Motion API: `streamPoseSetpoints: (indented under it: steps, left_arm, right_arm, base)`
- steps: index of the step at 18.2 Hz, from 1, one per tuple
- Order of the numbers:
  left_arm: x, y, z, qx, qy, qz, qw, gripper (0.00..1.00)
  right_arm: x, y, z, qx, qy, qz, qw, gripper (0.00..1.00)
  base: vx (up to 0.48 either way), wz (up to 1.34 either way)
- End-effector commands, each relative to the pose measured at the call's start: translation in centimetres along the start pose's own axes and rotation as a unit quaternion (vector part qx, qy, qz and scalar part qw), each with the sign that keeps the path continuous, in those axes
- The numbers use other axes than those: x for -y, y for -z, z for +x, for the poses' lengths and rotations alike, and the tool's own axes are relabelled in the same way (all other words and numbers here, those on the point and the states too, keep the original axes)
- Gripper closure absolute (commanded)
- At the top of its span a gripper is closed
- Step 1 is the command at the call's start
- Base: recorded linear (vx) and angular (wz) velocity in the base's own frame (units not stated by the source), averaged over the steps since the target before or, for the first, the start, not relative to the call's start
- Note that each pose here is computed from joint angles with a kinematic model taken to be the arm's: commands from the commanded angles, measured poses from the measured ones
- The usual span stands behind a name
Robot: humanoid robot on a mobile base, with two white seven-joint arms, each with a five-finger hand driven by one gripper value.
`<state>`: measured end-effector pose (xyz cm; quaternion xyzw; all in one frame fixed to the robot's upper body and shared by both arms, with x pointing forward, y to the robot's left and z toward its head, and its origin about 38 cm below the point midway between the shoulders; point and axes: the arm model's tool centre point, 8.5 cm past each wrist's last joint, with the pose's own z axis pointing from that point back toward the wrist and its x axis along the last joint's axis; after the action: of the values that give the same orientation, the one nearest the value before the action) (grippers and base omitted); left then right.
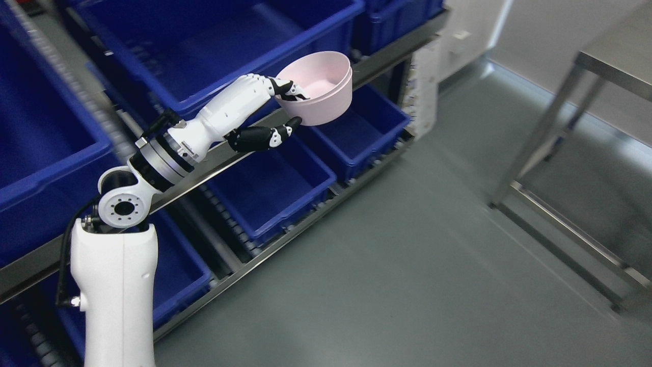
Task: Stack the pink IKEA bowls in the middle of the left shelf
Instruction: 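Carry the stacked bowls in the left hand while turning toward the blue bins, then lower the stacked bowls into the middle blue bin and release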
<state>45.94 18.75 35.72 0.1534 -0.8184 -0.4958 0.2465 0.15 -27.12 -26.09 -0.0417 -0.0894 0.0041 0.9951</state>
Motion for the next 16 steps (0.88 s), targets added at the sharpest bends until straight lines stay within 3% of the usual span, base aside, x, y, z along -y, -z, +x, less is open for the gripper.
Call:
streamPoseSetpoints:
  steps: [1,7,10,16]
  left_arm:
    - [-4.0,4.1,2.6,0.037,0.036,0.002,0.999,0.96]
    - [-9.9,8.0,5.8,0.050,0.059,0.023,0.997,0.96]
    - [-10.8,9.9,6.8,0.046,0.063,0.009,0.997,0.96]
    - [-6.5,10.2,1.2,-0.042,0.028,-0.066,0.997,0.96]
  right_arm:
    - [1.1,0.0,0.0,0.000,-0.001,-0.008,1.000,0.00]
    - [1.2,0.0,0.0,0.000,-0.001,-0.009,1.000,0.00]
    - [1.1,0.0,0.0,0.000,-0.001,-0.009,1.000,0.00]
    - [1.1,0.0,0.0,0.000,-0.001,-0.009,1.000,0.00]
  base:
    - [-0.047,1.16]
    - [0.033,1.12]
    - [0.084,0.81]
    - [0.072,0.45]
